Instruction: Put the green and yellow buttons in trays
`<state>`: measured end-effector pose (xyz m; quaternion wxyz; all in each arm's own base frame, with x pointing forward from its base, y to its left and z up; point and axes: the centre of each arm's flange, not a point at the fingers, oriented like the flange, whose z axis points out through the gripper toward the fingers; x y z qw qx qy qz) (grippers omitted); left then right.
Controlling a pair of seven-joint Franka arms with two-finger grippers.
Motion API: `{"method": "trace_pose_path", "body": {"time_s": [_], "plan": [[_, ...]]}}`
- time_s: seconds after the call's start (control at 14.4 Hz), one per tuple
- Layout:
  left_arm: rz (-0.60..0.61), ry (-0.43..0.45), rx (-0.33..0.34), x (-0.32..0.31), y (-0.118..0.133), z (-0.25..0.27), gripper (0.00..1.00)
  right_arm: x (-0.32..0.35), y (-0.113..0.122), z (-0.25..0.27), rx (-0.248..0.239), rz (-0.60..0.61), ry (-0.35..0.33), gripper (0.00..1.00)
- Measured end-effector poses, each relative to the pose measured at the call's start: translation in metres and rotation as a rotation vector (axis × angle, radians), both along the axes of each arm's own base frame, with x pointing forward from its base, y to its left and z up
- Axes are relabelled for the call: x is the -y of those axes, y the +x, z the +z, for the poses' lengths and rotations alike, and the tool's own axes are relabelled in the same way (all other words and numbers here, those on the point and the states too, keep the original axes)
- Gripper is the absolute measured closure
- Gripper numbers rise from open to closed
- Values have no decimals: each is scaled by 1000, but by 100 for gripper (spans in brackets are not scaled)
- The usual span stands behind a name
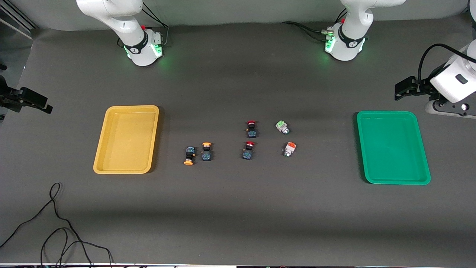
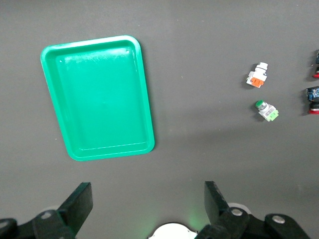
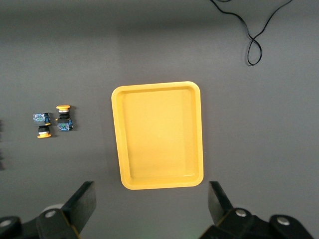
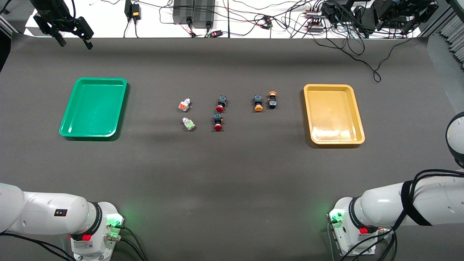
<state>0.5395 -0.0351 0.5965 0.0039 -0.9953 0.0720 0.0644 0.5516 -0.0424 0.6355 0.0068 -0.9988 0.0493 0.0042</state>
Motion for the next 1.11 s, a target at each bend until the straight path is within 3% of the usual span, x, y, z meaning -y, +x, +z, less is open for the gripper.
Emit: {"method": "trace_pose_path", "body": {"time_s": [1.11], "plan": [[-2,7,13,-1,1,5,0,-4,1,-5,-22,24,2,0]]}}
